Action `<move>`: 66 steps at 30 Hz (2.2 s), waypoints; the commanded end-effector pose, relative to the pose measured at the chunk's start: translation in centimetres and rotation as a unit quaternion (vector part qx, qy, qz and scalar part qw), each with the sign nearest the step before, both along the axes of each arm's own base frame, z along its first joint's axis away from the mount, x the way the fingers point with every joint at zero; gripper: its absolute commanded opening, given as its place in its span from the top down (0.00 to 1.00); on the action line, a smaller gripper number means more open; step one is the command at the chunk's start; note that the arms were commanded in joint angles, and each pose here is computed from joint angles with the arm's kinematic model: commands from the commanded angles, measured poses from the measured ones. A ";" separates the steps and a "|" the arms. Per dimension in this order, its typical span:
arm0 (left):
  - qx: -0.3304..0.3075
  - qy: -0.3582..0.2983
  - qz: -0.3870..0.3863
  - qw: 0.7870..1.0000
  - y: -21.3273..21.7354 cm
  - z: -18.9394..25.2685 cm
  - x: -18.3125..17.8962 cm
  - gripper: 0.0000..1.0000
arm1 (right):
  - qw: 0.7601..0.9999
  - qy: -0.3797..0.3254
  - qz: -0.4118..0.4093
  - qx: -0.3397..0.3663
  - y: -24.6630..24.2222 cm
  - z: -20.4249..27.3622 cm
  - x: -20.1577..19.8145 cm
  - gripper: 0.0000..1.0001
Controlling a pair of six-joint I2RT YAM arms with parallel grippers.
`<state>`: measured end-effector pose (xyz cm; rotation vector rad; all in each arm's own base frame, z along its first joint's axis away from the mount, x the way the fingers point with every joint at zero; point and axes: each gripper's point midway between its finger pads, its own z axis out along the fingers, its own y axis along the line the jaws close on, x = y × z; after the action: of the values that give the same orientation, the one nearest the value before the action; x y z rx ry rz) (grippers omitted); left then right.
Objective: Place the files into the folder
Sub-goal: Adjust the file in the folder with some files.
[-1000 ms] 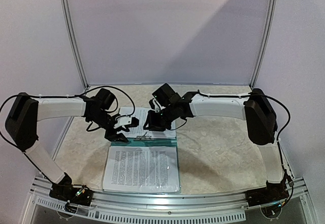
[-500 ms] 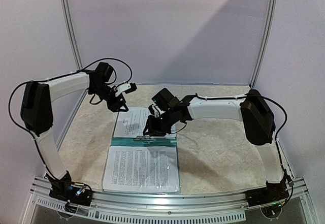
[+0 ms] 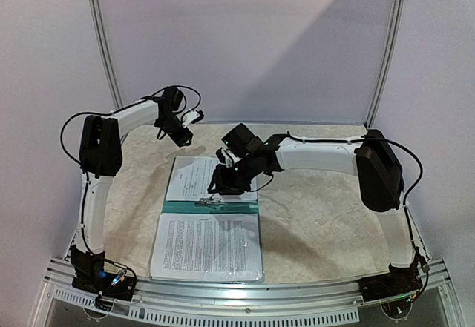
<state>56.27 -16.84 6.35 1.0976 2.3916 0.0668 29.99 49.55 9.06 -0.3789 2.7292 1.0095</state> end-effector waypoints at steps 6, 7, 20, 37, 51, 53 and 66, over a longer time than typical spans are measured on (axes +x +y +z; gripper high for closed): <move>0.074 0.053 -0.017 0.996 0.3 -4.9 -1.5 0.49 | 0.998 -0.036 -0.047 -0.022 -4.9 2.4 2.2 0.60; 0.079 0.057 -0.022 0.995 0.3 -5.3 -1.9 0.49 | 0.998 -0.038 -0.054 -0.023 -5.4 2.5 2.4 0.60; 0.092 0.083 -0.055 0.991 -0.2 -6.7 -4.3 0.50 | 0.993 -0.030 -0.100 -0.060 -9.6 0.1 2.1 0.59; 0.113 0.035 -0.062 0.991 0.1 -4.6 -3.1 0.45 | 0.982 -0.011 -0.149 -0.116 -12.5 -4.1 2.1 0.58; 0.113 -0.012 -0.052 0.992 0.0 -0.3 -1.3 0.37 | 0.979 -0.022 -0.168 -0.116 -12.9 -5.1 7.3 0.58; 0.104 0.004 -0.052 0.993 0.0 -0.6 -2.5 0.38 | 0.977 -0.016 -0.165 -0.133 -13.1 -6.2 7.5 0.60; 0.096 0.036 -0.040 0.994 1.2 -1.4 -5.9 0.39 | 0.981 0.010 -0.134 -0.139 -12.7 -8.4 5.1 0.79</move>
<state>50.62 -14.92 3.03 1.3277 2.4695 0.2699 36.84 37.17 1.91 -0.0025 2.7908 0.6115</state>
